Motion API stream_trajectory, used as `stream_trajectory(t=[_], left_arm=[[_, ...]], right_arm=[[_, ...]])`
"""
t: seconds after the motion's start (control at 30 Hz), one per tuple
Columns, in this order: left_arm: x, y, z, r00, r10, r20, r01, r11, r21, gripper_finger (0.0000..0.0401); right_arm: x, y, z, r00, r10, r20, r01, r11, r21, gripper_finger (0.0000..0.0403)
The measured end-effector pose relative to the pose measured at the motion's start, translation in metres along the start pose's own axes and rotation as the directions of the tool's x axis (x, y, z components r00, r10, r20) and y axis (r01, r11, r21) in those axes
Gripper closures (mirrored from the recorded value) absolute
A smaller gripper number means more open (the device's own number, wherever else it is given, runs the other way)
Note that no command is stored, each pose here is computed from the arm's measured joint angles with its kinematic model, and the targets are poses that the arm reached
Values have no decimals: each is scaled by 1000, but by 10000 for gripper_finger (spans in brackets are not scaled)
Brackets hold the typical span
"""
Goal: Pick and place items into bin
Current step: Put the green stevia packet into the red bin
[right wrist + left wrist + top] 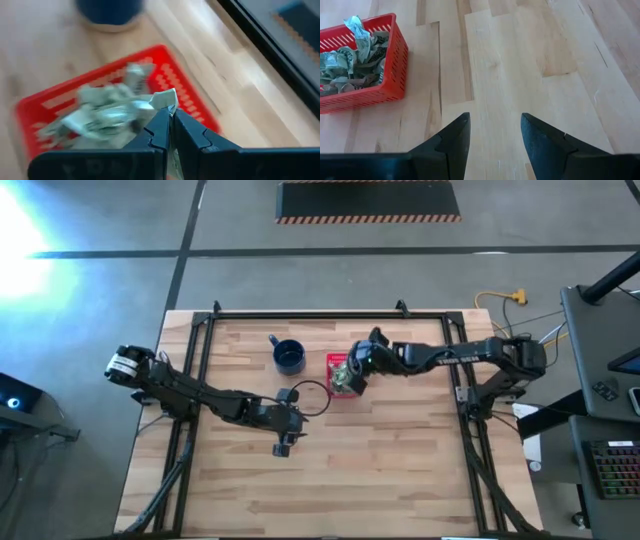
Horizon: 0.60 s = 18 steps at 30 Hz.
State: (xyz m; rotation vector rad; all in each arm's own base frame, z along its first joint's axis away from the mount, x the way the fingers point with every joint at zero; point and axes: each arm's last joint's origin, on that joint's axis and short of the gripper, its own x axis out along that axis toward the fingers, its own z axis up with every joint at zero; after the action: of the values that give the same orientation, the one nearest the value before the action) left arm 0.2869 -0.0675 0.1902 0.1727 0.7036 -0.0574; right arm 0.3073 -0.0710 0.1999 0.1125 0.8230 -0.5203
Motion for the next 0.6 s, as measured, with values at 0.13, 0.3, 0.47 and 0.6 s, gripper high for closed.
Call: stream_trajectory(t=[0.13,0.3,0.47,0.6], left_arm=[[0,0,0,1000,0,1,0,1000,-1,241],[0,0,0,1000,0,1,0,1000,-1,241],[0,0,0,1000,0,1,0,1000,-5,241],[0,0,0,1000,0,1,0,1000,-8,241]], right_arm=[[5,-18,1,999,-33,-9,34,992,121,385],[7,-21,4,998,62,12,-63,983,173,385],[8,-20,4,997,73,7,-73,987,140,383],[7,-17,3,997,80,7,-80,993,82,357]])
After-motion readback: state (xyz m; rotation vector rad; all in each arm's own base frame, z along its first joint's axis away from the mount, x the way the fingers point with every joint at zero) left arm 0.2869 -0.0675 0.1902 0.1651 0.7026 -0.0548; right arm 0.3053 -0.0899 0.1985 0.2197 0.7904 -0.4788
